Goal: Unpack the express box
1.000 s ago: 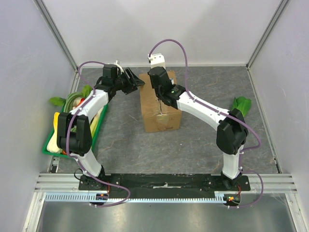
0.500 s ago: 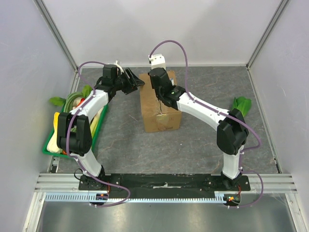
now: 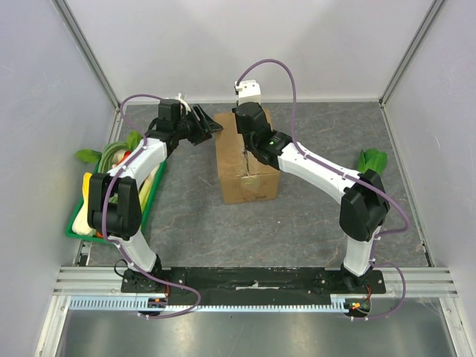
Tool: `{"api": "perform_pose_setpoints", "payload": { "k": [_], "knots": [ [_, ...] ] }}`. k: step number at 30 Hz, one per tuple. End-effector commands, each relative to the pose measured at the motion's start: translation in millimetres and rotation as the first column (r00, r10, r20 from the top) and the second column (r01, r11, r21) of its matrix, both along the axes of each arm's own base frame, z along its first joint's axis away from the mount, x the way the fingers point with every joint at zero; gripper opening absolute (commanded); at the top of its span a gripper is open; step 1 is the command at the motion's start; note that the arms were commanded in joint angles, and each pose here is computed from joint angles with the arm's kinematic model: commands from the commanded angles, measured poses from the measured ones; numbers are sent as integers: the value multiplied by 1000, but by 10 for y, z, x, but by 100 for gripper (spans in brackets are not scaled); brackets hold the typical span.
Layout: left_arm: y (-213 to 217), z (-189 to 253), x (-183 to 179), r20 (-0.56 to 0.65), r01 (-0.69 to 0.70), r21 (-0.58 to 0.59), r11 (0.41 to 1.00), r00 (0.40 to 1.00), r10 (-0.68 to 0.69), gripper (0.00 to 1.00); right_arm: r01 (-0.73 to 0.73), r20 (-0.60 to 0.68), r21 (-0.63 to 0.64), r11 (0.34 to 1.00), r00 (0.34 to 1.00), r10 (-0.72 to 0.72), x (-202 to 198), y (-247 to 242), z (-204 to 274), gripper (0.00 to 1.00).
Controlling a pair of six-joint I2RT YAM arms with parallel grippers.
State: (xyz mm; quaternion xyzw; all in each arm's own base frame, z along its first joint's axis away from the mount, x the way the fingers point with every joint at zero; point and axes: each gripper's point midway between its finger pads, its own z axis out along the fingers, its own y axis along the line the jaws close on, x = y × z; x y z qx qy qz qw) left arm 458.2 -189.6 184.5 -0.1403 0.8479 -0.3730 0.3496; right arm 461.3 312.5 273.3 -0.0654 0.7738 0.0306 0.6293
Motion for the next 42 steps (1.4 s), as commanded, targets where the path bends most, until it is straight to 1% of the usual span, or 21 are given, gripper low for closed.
{"api": "perform_pose_setpoints", "payload": {
  "k": [1,7,14,21,33,42],
  "knots": [
    [77,-192,39,-25,-37,34,999,999,38,64,1,33,66,998,999,-3,32,-13,190,0],
    [71,-221,29,-32,-33,32,999,999,34,64,-17,-22,54,998,1000,18,26,34,-32,0],
    [68,-234,15,-37,-32,29,999,999,33,64,-30,-53,58,998,998,33,44,68,-154,0],
    [75,-238,17,-37,-34,29,999,999,35,64,24,-48,29,999,999,-22,53,-57,-141,0],
    [70,-270,4,-47,-33,30,999,998,34,64,7,-15,49,999,1000,-6,34,-48,-5,0],
    [64,-266,7,-47,-32,26,999,998,33,64,16,-80,10,1000,997,-15,32,-51,-296,0]
  ]
}}
